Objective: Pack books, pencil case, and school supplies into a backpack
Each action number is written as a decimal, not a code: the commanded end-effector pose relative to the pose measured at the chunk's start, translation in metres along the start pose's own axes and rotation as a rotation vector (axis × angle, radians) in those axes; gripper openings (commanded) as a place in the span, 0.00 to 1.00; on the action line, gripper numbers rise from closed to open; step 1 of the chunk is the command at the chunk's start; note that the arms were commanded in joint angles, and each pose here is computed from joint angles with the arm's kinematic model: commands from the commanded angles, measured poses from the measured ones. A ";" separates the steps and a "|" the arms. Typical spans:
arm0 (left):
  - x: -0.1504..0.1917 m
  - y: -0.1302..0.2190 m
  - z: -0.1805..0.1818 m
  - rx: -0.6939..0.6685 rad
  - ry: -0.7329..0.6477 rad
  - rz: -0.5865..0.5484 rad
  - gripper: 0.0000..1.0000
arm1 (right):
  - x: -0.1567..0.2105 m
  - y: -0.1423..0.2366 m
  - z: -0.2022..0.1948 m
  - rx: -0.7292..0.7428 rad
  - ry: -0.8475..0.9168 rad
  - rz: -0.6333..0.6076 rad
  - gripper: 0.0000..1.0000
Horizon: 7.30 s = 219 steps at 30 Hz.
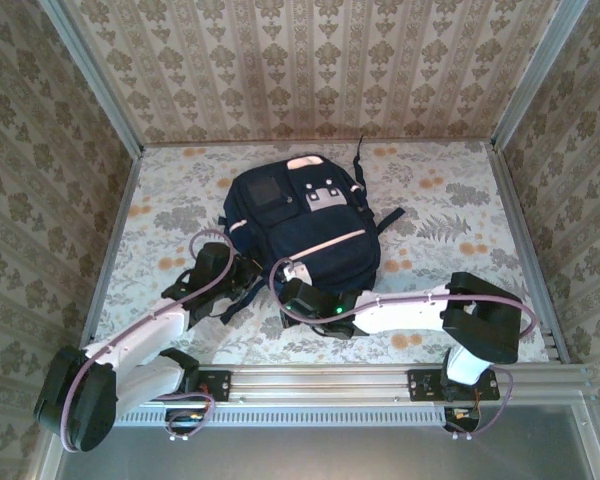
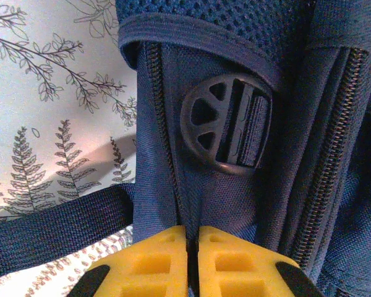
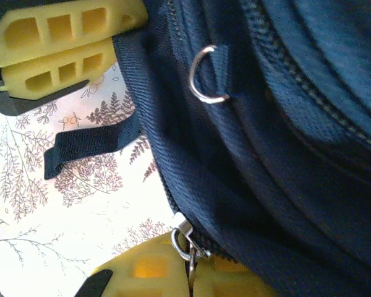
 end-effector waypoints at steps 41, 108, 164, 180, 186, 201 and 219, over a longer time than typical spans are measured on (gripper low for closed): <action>-0.049 0.027 -0.013 -0.081 -0.147 -0.128 0.06 | 0.006 0.055 -0.059 -0.076 -0.006 0.206 0.00; -0.030 0.045 0.025 -0.148 0.040 0.036 0.06 | 0.018 -0.005 -0.011 0.091 0.007 0.215 0.00; -0.019 0.077 0.034 -0.039 0.010 0.018 0.61 | 0.005 -0.044 0.051 -0.137 -0.143 0.213 0.00; -0.012 0.047 0.038 -0.073 -0.004 0.027 0.36 | 0.007 -0.043 0.043 -0.104 -0.139 0.195 0.00; -0.018 0.054 0.035 -0.116 -0.038 -0.001 0.17 | 0.011 -0.038 0.028 -0.058 -0.128 0.173 0.00; -0.023 0.061 0.043 -0.152 -0.027 -0.015 0.11 | 0.016 -0.019 -0.019 0.053 -0.104 0.117 0.00; -0.033 0.076 0.024 -0.133 -0.094 -0.022 0.29 | 0.001 0.000 0.013 -0.086 0.047 0.203 0.00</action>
Point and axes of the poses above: each hand's point on the last joint's axis, 136 mm out from that joint toward the fingers, its own y axis back along the fingers, its own z axis along the line the jaws close on, x = y × z, the point moved 9 cm from there along y, back along the fingers, and after that the axes turned 15 degrees about -y, right-handed, at the moved point
